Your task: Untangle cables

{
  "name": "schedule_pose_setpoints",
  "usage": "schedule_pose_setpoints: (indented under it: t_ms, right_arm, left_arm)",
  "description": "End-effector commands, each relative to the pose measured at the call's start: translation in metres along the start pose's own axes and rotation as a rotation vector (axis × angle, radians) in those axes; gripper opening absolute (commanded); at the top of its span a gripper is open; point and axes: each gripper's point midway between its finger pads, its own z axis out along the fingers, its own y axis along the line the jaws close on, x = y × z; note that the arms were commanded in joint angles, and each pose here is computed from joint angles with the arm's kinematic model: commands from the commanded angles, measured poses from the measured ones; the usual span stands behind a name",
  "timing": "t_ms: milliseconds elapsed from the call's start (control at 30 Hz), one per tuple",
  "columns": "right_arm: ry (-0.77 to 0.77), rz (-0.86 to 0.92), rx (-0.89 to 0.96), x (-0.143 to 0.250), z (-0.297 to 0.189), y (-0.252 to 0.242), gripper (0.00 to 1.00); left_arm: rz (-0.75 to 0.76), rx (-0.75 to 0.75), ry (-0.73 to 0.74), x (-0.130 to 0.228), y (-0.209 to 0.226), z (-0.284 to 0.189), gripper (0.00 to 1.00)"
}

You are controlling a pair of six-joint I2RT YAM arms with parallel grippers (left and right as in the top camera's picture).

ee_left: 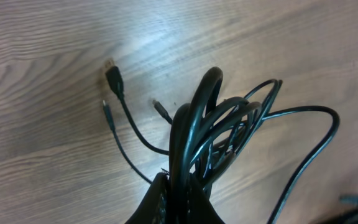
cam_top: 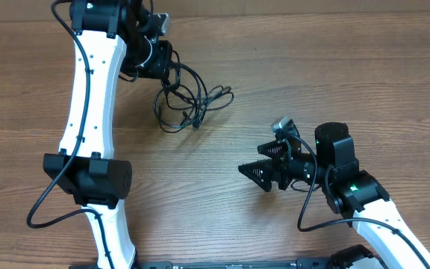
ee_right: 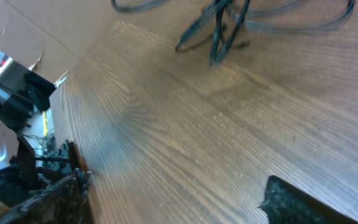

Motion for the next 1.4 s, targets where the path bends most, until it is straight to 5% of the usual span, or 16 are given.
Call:
schedule_pose_setpoints:
  t_ms: [0, 467, 867, 1167, 1367]
  right_arm:
    - [-0.034, -0.043, -0.012, -0.009, -0.001, 0.004, 0.93]
    - [-0.187, -0.191, -0.017, -0.05, -0.006, 0.011, 0.95]
    - [-0.292, -0.194, 0.268, -0.076, -0.015, -0.035, 1.0]
    - [-0.153, -0.099, 0.255, -0.041, 0.015, -0.062, 1.0]
    - [-0.024, -0.021, 0.097, -0.006, 0.036, -0.052, 0.89]
  left_arm:
    - [0.161, 0.047, 0.0, 0.004, -0.02, -0.004, 0.04]
    - [0.331, 0.069, 0.034, 0.014, -0.05, 0.003, 0.04]
    - [0.619, 0.176, 0.06, 0.032, -0.109, 0.011, 0.04]
    - [0.676, 0.422, -0.019, 0.032, -0.157, 0.001, 0.04]
    - [0.639, 0.463, -0.061, 0.022, -0.164, -0.003, 0.04]
